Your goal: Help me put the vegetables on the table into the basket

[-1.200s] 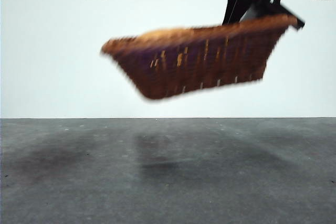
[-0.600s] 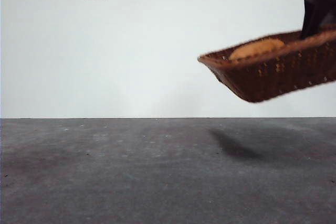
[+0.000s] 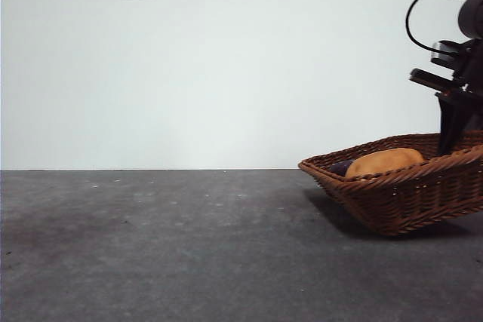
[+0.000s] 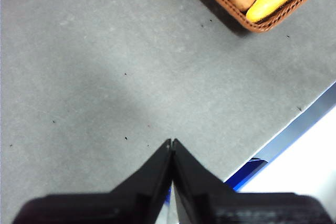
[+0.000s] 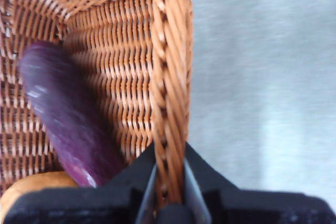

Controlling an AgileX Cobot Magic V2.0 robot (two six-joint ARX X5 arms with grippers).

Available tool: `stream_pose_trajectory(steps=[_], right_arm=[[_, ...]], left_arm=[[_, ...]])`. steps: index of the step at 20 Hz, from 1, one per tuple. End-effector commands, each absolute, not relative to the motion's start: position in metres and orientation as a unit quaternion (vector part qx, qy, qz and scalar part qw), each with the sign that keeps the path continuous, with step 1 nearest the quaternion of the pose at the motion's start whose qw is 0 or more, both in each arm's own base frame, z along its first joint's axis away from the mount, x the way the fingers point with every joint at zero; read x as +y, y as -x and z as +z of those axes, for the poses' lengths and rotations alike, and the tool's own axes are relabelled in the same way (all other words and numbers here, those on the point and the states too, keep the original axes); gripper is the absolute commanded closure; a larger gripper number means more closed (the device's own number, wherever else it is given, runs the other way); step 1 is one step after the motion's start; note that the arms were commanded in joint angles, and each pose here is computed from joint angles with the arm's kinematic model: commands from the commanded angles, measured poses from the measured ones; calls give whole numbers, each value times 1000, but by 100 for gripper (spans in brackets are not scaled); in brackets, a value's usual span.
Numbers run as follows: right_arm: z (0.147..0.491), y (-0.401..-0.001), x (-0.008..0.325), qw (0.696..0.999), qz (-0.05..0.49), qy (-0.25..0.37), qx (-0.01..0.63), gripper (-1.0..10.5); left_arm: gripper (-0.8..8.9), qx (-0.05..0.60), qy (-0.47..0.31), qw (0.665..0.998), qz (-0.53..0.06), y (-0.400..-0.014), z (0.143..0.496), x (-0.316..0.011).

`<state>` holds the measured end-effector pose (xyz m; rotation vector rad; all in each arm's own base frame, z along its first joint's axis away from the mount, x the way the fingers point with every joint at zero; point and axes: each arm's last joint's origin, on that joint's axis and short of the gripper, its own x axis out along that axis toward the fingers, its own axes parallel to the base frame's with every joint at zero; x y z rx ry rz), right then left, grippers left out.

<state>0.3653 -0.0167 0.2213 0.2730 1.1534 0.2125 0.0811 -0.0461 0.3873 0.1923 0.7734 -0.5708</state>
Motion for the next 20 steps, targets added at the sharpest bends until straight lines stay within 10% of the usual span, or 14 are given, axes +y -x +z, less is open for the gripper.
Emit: stream_pose_trajectory(steps=[1,17,20], right_arm=[[214,-369,-23,825,83,-111,548,958],[166,-377,-24,783,75,-105,609,933],[178,-376,-24,798,82,-94,590,690]], left_arm=[[820,362,-91,886,-275,-84,389,-47],[820,375,-94,881,-273,-96,386,-53],[820,372,-94,882,-274,-96,386,-54]])
